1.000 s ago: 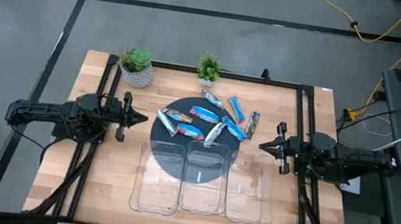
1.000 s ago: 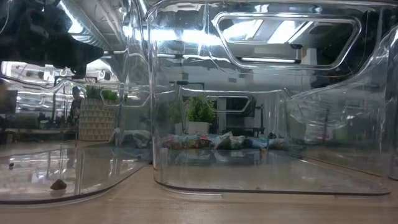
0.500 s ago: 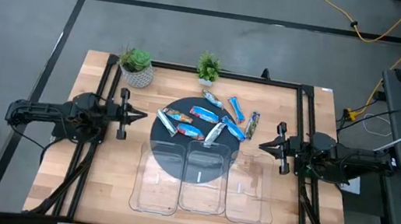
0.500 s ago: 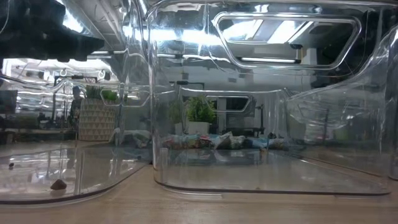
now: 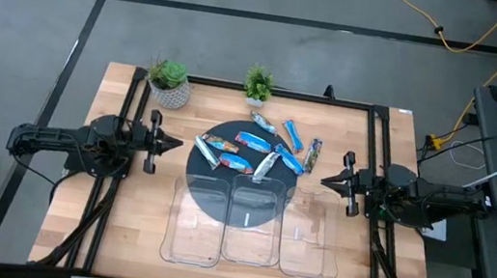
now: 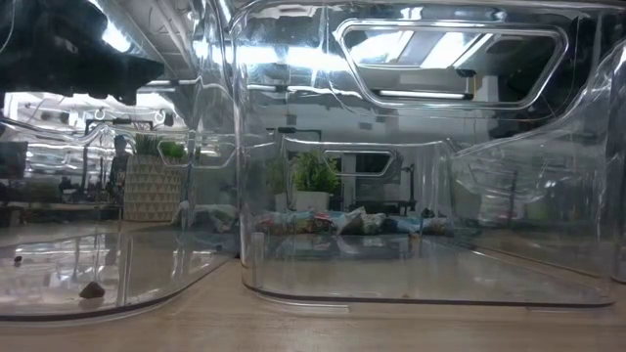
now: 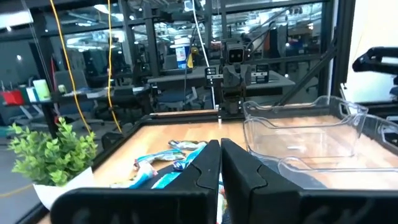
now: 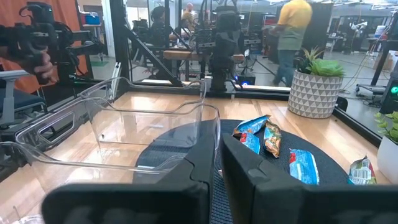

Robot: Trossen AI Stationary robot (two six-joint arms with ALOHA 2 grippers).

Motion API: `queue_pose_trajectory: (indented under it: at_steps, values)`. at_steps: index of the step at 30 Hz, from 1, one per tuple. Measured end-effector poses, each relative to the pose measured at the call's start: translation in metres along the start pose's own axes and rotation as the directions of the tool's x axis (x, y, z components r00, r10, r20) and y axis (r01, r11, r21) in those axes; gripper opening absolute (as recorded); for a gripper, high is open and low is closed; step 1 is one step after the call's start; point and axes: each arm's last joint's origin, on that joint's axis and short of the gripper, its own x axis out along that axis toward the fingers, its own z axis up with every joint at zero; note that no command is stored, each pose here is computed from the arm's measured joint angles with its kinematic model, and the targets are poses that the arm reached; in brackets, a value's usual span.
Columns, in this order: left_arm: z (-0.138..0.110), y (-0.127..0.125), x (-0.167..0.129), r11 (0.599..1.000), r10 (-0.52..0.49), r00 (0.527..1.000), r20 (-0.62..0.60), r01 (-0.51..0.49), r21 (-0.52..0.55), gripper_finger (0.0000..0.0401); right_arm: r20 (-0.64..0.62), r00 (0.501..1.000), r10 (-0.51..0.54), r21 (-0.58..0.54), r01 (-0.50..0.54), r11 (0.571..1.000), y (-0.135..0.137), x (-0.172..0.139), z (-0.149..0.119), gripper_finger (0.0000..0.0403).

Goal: Pick and place Granola Bars by type
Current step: Put the blue granola bar into the right transparent bin

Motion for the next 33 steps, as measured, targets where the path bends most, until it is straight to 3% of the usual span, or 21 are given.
queue_pose_trajectory:
  at_steps: [7,12,15,21,28,33]
  values:
    - [0.000,0.000,0.000,0.999,0.000,1.000,0.001,0.000,-0.036,0.0012,-0.001,1.000,-0.009,-0.022,0.009,1.000,0.000,0.000,0.000,0.0032]
    - [0.000,0.000,0.000,0.999,0.000,1.000,0.000,0.000,-0.036,0.0008,-0.006,0.999,-0.043,-0.203,0.041,0.978,-0.001,0.000,0.000,0.0032]
    - [0.000,0.000,0.000,0.999,0.000,1.000,0.000,0.000,-0.036,0.0010,-0.005,0.998,-0.059,-0.331,0.054,0.942,-0.002,0.000,0.000,0.0032]
    - [0.000,0.000,0.000,0.999,0.000,1.000,0.001,0.000,-0.036,0.0012,-0.004,0.998,-0.060,-0.451,0.052,0.891,-0.002,0.000,0.000,0.0032]
    - [0.000,0.000,0.000,0.999,0.000,1.000,0.003,0.000,-0.039,0.0009,0.013,0.998,-0.061,-0.441,0.060,0.896,-0.002,0.000,0.001,0.0032]
    - [0.000,0.000,0.000,0.992,0.000,1.000,0.004,0.000,-0.123,0.0013,0.107,0.992,-0.064,-0.148,0.080,0.986,-0.002,-0.001,0.010,0.0032]
